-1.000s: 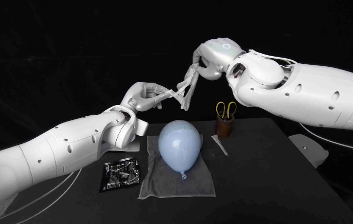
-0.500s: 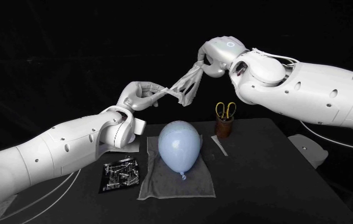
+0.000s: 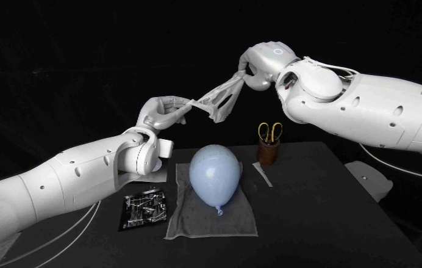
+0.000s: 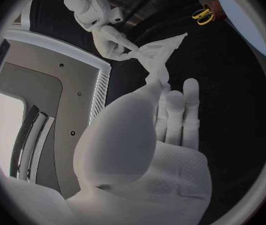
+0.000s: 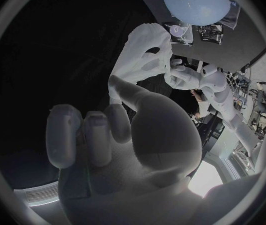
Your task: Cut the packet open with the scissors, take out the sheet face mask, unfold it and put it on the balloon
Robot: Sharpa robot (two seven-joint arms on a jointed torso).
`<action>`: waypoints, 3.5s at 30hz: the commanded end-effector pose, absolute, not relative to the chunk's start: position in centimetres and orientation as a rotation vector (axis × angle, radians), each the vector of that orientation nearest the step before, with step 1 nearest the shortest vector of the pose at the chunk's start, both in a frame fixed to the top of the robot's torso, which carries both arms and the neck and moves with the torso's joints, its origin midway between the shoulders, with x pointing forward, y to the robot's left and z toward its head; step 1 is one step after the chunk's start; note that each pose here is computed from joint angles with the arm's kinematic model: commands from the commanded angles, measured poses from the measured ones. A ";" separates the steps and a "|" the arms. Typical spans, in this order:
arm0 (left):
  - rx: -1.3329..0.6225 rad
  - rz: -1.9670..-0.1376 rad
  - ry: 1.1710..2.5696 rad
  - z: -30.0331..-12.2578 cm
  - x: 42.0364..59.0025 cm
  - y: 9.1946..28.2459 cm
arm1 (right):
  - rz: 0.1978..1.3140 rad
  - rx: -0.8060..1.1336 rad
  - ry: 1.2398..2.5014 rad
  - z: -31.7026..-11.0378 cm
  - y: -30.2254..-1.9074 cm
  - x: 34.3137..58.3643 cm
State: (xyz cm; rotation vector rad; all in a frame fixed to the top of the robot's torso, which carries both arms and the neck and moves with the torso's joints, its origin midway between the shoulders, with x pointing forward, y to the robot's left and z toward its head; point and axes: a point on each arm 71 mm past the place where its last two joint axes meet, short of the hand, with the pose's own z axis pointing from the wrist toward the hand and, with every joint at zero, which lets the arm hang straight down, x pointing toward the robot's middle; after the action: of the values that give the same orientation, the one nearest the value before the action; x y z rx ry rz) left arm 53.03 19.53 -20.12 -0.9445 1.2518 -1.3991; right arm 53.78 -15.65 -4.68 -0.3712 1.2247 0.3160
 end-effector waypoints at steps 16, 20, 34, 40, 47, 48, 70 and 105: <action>-1.086 -1.365 1.326 -21.2 53.6 20.2 | 0.366 -0.354 1.145 -3.8 -14.8 53.0; -1.087 -1.351 1.376 -21.6 53.9 20.4 | 0.376 -0.345 1.127 -3.6 -14.8 52.9; -1.030 -1.337 1.487 -22.1 53.7 19.6 | 0.376 -0.330 1.121 -3.4 -14.8 52.7; -0.956 -1.463 1.594 -22.1 52.1 17.2 | 0.376 -0.324 1.116 -3.3 -14.4 52.9; -0.923 -1.548 1.630 -22.0 51.0 15.8 | 0.424 -0.330 1.091 -3.2 -13.0 52.4; -0.929 -1.553 1.620 -21.9 51.0 15.8 | 0.430 -0.330 1.088 -3.2 -12.9 52.3; -0.901 -1.568 1.472 -21.1 51.7 16.6 | 0.532 -0.346 1.104 -3.7 -11.7 50.5; -0.810 -1.590 1.483 -19.5 51.8 13.8 | 0.617 -0.331 1.164 -5.6 -11.6 48.6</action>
State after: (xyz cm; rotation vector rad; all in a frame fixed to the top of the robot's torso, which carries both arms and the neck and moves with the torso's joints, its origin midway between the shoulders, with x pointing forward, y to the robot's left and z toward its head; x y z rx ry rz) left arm 51.75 13.93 -19.59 -0.8262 1.4696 -1.6078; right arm 48.67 -11.67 -5.64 -0.3243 1.1747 0.6095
